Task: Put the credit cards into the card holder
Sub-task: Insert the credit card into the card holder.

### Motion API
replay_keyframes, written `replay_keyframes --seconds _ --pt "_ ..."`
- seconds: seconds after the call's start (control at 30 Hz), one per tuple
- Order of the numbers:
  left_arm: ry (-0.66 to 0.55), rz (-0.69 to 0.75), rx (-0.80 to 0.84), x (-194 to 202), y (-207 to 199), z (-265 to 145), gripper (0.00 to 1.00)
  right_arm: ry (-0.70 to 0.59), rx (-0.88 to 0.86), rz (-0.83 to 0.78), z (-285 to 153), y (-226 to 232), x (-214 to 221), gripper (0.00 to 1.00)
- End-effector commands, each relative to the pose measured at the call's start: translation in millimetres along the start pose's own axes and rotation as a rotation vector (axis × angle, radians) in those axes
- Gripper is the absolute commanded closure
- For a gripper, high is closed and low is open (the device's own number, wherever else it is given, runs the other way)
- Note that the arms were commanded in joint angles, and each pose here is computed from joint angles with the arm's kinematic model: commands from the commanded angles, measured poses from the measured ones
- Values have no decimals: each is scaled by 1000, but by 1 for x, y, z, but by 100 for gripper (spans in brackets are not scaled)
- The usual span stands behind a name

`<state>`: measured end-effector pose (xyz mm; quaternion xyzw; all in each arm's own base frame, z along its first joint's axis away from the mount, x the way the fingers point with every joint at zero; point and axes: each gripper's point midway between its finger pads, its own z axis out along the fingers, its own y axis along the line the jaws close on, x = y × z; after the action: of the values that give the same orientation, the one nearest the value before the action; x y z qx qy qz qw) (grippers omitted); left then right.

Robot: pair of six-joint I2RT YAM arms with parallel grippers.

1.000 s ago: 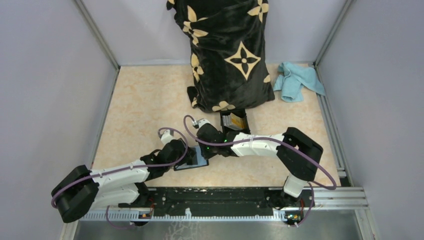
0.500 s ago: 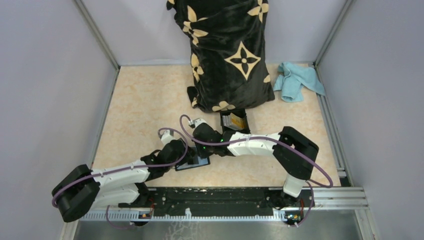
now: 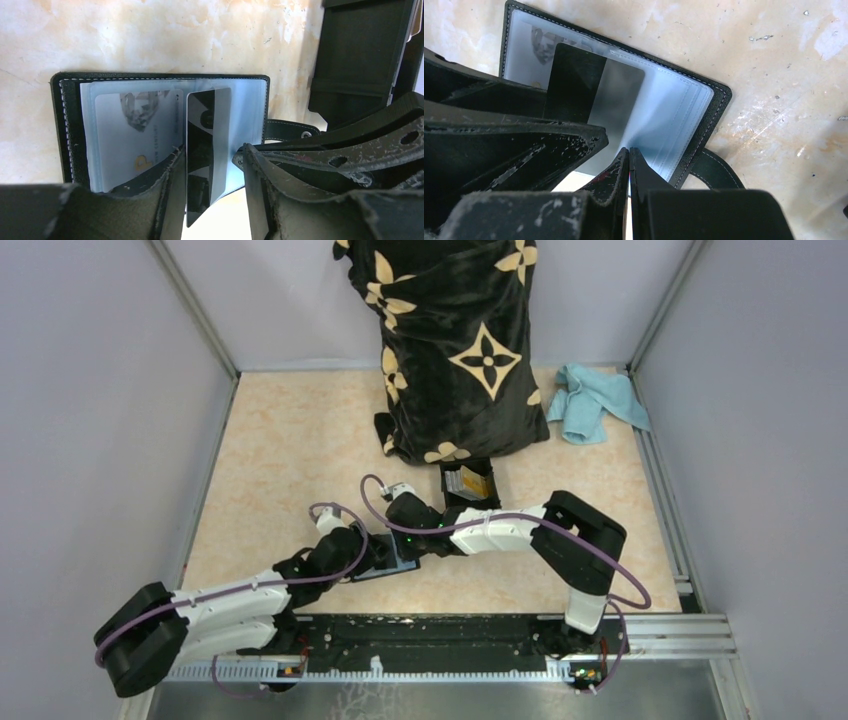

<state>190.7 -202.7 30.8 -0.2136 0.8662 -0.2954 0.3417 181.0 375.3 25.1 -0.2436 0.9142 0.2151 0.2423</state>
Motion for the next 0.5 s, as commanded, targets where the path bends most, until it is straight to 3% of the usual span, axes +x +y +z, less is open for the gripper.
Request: replay_keyframes --seconds 0.0,0.13,0.47 --pt "51 42 -96 15 37 -5 48 34 54 20 14 -11 18 98" --pt "65 54 -153 17 49 -9 42 56 73 40 17 -16 27 98" --pt "63 82 -302 9 65 -21 38 86 102 65 20 -23 39 100"
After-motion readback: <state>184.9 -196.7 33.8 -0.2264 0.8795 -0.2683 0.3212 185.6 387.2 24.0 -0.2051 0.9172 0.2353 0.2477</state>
